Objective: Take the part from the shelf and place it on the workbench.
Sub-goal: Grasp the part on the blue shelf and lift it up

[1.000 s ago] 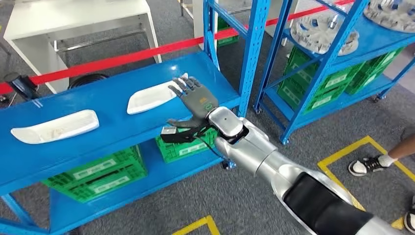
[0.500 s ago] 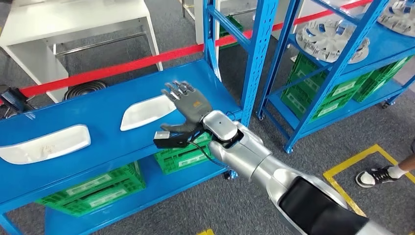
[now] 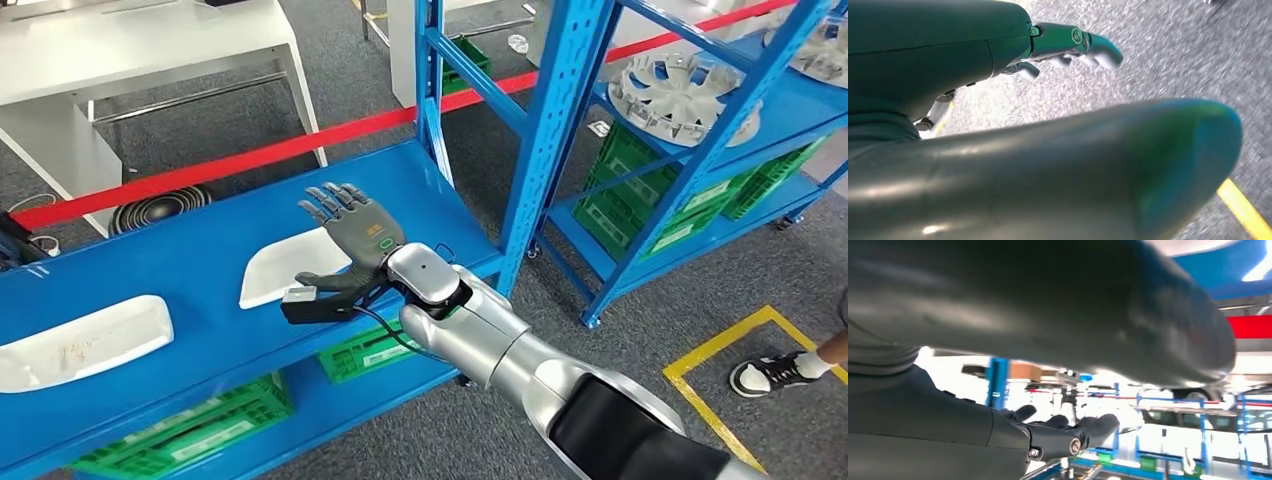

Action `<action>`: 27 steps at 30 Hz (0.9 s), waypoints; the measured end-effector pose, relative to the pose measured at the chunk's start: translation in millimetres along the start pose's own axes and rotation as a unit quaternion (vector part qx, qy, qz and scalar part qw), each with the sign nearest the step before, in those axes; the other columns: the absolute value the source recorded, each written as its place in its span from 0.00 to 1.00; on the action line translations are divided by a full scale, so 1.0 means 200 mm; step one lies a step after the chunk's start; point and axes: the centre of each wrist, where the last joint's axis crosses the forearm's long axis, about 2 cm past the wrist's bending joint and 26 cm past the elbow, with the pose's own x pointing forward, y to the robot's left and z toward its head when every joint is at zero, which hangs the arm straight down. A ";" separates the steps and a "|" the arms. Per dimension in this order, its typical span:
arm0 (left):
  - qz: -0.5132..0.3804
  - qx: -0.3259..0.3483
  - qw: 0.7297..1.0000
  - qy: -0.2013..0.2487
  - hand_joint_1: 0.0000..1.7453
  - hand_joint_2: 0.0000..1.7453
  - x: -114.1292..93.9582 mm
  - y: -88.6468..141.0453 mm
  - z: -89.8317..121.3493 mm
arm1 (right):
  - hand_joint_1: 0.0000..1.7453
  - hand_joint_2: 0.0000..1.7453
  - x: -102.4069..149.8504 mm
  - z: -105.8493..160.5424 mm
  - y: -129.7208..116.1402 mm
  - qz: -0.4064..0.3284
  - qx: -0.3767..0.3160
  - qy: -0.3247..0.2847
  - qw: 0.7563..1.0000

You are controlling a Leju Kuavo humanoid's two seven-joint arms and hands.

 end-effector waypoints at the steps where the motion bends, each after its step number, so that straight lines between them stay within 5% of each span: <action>1: 0.000 0.000 1.000 -0.002 0.00 0.00 0.01 0.00 0.00 | 0.00 0.00 0.01 -0.01 -0.01 -0.002 -0.001 -0.005 1.000; 27: -0.003 -0.015 1.000 -0.020 0.00 0.00 0.08 0.00 0.00 | 0.00 0.00 0.05 0.01 0.03 -0.006 0.007 -0.026 1.000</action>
